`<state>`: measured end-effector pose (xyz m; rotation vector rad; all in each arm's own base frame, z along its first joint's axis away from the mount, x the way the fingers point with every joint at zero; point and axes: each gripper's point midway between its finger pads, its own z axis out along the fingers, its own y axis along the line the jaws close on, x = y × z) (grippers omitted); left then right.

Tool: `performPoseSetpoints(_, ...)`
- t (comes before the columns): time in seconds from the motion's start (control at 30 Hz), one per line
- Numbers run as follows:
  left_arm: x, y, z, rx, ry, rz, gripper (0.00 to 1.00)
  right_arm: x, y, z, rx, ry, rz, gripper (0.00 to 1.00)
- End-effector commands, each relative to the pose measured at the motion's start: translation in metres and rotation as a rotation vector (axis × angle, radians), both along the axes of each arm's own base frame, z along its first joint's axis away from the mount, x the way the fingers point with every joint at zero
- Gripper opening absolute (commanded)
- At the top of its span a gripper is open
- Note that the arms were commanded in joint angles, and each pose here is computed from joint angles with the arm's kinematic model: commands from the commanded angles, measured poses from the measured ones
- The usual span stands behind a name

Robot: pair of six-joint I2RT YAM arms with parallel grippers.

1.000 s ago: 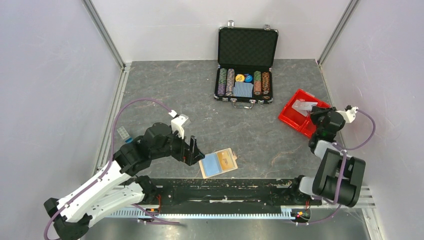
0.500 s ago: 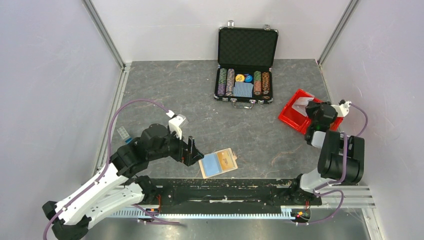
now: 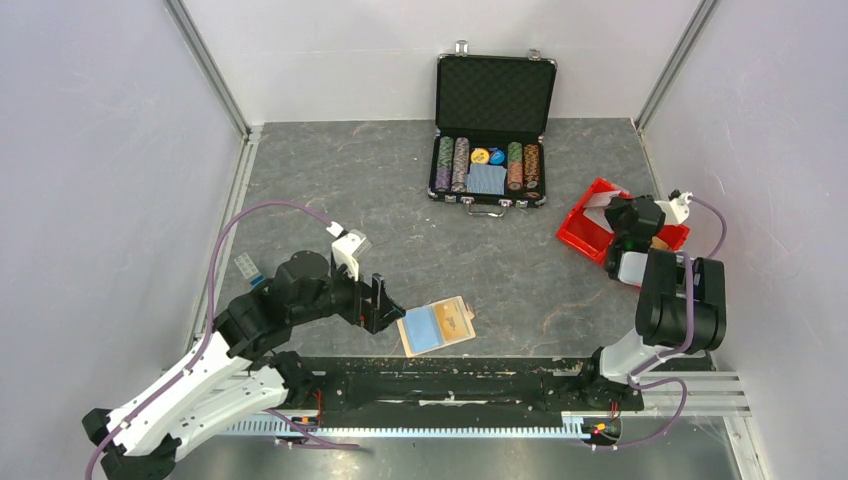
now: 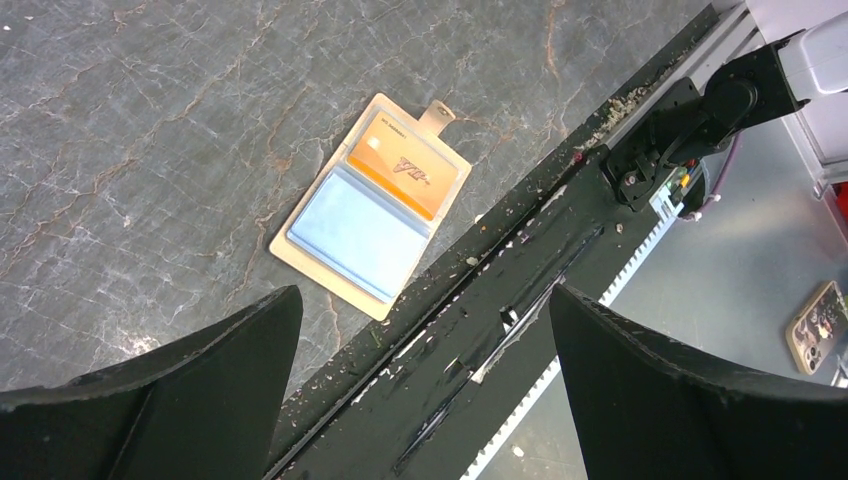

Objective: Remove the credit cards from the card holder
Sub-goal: Place the credit card in the storage box.

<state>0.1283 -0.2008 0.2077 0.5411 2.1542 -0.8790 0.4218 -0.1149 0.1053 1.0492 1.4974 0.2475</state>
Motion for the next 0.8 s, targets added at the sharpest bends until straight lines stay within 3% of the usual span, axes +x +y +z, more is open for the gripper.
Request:
performPoseSetpoints(0.0,0.005,0.004,0.001,0.018,-0.052,0.001,1.00,0.012,-0.011,0.014,-0.054,-0.007,-0.041,0.01)
performPoseSetpoints(0.4,0.006,0.004,0.000,0.026,-0.048,0.002,1.00,0.015,-0.017,0.014,-0.118,0.065,-0.058,0.16)
performPoseSetpoints(0.77,0.007,0.004,0.000,0.032,-0.050,0.006,1.00,0.026,-0.018,0.039,-0.175,0.144,-0.011,0.22)
